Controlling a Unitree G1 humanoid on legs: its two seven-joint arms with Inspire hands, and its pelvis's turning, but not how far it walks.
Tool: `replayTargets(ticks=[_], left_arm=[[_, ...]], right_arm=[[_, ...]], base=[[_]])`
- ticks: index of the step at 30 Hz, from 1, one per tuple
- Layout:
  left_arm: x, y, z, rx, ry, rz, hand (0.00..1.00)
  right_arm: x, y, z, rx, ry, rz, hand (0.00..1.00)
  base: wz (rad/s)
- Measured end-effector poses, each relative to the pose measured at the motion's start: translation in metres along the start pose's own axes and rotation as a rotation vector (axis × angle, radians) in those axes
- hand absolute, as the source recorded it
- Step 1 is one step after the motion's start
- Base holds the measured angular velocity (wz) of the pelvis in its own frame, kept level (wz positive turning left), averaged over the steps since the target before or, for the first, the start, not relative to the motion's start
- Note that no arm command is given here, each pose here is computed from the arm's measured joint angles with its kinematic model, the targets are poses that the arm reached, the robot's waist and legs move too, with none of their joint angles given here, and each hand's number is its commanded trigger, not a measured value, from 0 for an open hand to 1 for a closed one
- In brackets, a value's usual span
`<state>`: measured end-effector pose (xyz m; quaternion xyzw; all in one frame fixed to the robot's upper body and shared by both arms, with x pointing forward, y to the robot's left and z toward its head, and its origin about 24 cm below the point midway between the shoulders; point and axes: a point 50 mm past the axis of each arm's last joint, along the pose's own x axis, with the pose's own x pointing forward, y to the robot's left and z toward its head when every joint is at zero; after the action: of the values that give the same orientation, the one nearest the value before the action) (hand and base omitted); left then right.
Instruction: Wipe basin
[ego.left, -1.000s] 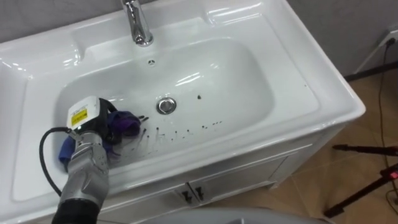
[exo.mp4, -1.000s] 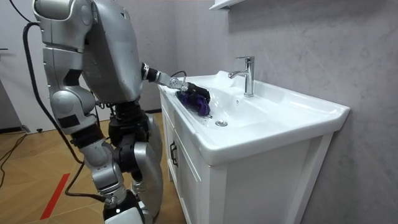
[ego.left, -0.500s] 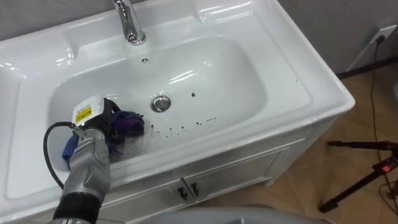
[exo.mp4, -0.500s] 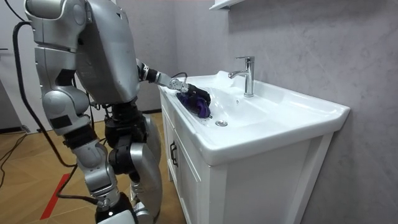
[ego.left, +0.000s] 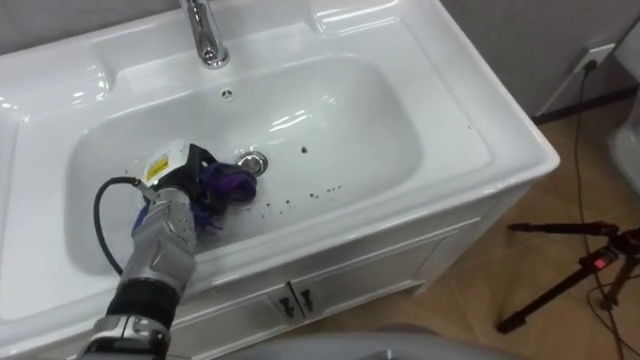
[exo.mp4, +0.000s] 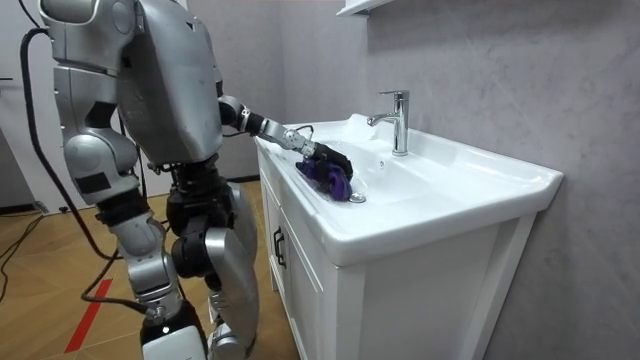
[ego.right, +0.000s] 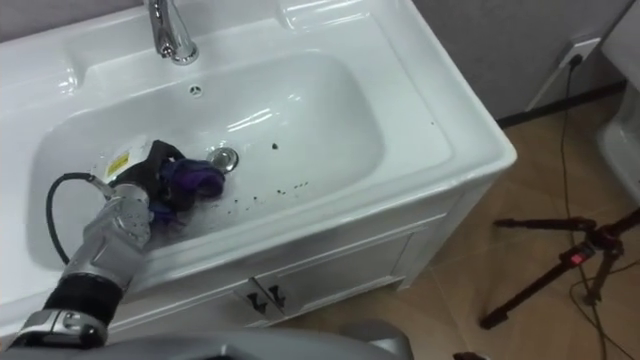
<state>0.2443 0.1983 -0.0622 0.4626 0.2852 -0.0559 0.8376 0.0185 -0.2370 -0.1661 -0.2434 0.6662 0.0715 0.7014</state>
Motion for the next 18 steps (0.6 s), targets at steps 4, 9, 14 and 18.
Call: replayTargets(ticks=[4, 9, 14, 18], left_arm=[[0.000, -0.007, 0.016, -0.033, -0.069, -0.053, 1.00], [-0.001, -0.011, 0.027, -0.036, -0.107, -0.081, 1.00], [-0.001, -0.014, 0.030, -0.051, -0.114, -0.120, 1.00], [-0.002, -0.015, 0.034, -0.043, -0.131, -0.144, 1.00]], right_arm=[[0.000, 0.004, 0.002, 0.003, -0.004, 0.009, 0.00], [0.000, 0.006, 0.002, -0.008, -0.001, 0.029, 0.00], [0.002, 0.005, 0.010, -0.033, -0.007, 0.057, 0.00], [0.002, 0.001, 0.020, -0.036, -0.029, 0.053, 0.00]], base=[[0.00], [-0.06], [-0.01], [0.01]])
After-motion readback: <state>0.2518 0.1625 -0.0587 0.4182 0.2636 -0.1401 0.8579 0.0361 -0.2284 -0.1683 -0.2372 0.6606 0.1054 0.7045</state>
